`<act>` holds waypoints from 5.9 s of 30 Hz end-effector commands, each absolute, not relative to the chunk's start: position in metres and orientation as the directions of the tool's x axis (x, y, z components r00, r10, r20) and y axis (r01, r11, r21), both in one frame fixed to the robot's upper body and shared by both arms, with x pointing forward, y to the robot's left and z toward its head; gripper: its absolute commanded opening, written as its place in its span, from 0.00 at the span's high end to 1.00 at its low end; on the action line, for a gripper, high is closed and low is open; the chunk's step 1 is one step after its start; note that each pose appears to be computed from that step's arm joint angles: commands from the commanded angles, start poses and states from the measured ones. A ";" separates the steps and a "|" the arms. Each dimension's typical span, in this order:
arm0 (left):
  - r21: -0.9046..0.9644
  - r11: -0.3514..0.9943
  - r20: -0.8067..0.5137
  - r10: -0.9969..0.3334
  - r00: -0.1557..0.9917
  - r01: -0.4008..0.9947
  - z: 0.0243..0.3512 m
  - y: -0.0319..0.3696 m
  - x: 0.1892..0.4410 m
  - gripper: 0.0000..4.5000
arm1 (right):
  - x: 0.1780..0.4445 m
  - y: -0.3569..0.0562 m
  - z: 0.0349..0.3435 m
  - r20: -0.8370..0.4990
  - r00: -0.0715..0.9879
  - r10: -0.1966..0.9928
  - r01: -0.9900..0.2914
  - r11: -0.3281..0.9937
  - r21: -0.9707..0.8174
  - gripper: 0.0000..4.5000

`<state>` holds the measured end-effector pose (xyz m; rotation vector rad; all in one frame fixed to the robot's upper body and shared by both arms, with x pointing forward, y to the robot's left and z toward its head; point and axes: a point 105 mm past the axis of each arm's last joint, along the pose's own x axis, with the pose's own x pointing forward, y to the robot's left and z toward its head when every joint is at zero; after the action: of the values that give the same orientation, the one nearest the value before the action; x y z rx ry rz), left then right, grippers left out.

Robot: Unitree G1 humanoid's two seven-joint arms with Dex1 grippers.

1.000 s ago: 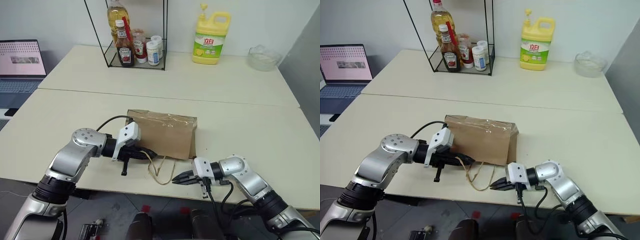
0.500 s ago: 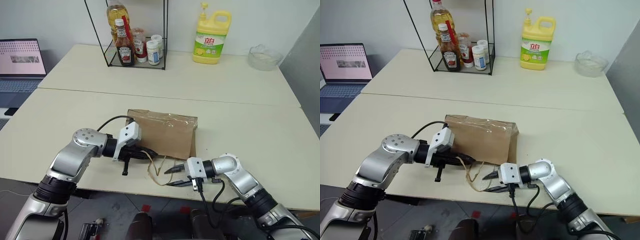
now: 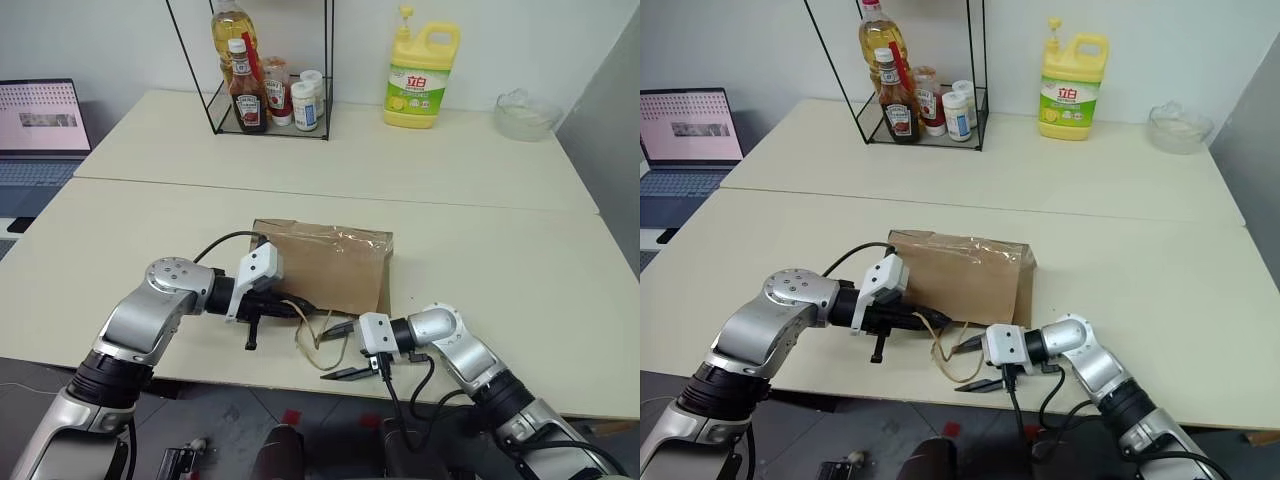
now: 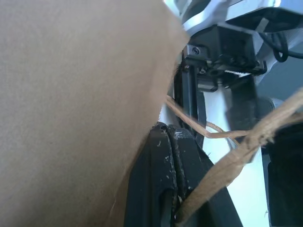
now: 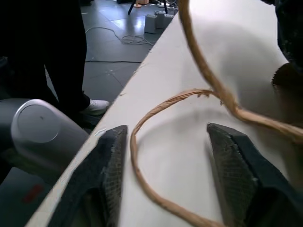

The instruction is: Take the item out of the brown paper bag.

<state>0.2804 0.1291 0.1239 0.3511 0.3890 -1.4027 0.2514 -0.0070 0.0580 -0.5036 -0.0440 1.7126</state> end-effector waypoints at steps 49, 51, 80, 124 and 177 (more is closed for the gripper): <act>0.100 0.274 -0.093 -0.955 0.283 0.957 0.279 0.102 0.338 1.00 | 0.239 -0.067 0.132 -0.218 0.160 0.963 -0.926 0.069 -0.372 0.00; 0.099 0.275 -0.094 -0.954 0.284 0.956 0.278 0.103 0.338 1.00 | 0.232 -0.075 0.138 -0.226 0.165 0.960 -0.927 0.073 -0.367 0.00; 0.117 0.270 -0.124 -0.951 0.284 0.956 0.278 0.102 0.339 1.00 | 0.333 0.016 0.163 0.018 0.415 0.910 -0.875 0.404 -0.267 0.99; 0.149 0.324 -0.122 -0.932 0.343 0.934 0.264 0.100 0.346 1.00 | 0.364 -0.029 0.134 -0.396 0.575 0.716 -0.537 -0.034 -0.843 0.28; 0.223 0.590 -0.081 -0.782 0.618 0.776 0.256 0.126 0.397 1.00 | 0.328 -0.235 0.180 -0.509 0.728 0.459 -0.682 0.414 -0.603 0.01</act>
<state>0.3972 0.1185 0.2388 0.2278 0.0426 -0.9451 0.3303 -0.2408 0.1559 -0.9022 0.3756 0.7408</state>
